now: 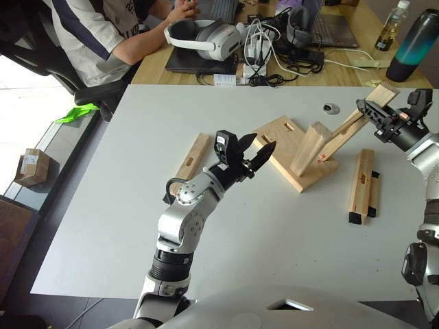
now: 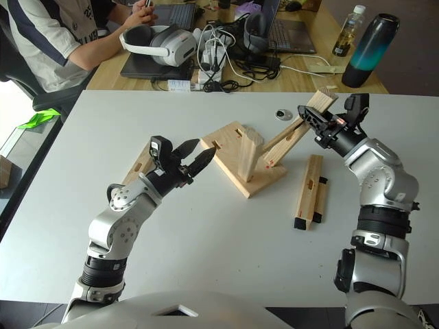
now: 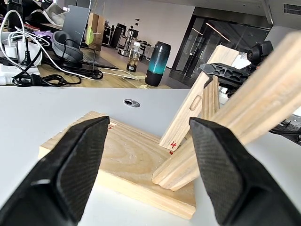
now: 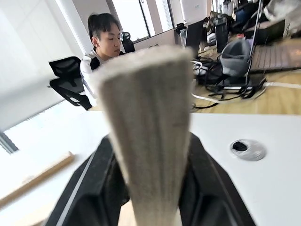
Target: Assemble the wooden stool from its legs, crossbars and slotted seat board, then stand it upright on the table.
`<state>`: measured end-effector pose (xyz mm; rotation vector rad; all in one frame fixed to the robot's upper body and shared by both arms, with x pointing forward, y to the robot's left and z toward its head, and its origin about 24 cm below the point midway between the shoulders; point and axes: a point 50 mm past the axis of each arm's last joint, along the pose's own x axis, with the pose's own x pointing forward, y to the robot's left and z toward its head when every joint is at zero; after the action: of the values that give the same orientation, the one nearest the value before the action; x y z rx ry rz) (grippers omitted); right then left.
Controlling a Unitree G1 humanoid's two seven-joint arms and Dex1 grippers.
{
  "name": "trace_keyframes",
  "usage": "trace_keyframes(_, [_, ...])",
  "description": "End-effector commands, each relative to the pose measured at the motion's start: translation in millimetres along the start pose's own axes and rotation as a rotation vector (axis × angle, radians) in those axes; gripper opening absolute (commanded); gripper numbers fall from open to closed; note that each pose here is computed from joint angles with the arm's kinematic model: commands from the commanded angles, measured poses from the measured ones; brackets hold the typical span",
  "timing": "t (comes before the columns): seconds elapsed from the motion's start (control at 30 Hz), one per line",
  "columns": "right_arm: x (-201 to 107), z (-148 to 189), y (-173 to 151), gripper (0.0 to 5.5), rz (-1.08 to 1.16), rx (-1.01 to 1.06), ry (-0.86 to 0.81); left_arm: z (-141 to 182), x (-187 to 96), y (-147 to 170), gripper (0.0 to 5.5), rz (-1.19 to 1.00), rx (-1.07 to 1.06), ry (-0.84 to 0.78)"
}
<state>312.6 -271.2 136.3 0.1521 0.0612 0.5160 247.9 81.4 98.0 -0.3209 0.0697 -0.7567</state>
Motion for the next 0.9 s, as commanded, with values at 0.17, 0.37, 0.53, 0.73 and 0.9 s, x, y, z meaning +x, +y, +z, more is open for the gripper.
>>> trace_keyframes(0.17, [0, 7, 9, 1.45, 0.051, -0.045, -0.043, 1, 0, 0, 3.12, -0.009, 0.016, 0.014])
trace_keyframes(0.37, [7, 6, 15, 1.45, 0.076, -0.033, -0.026, 1, -1, 0, 3.12, -0.009, 0.016, 0.016])
trace_keyframes(0.53, [1, 11, 11, 1.45, 0.085, 0.187, -0.032, 2, -1, 0, 3.12, -0.005, 0.011, 0.012])
trace_keyframes(0.73, [7, 22, 21, 1.45, 0.104, -0.049, -0.073, 3, -1, 1, 3.12, -0.003, 0.011, 0.014])
trace_keyframes(0.9, [9, 31, 21, 1.45, 0.12, -0.062, -0.062, 3, -1, 1, 3.12, -0.005, 0.018, 0.014])
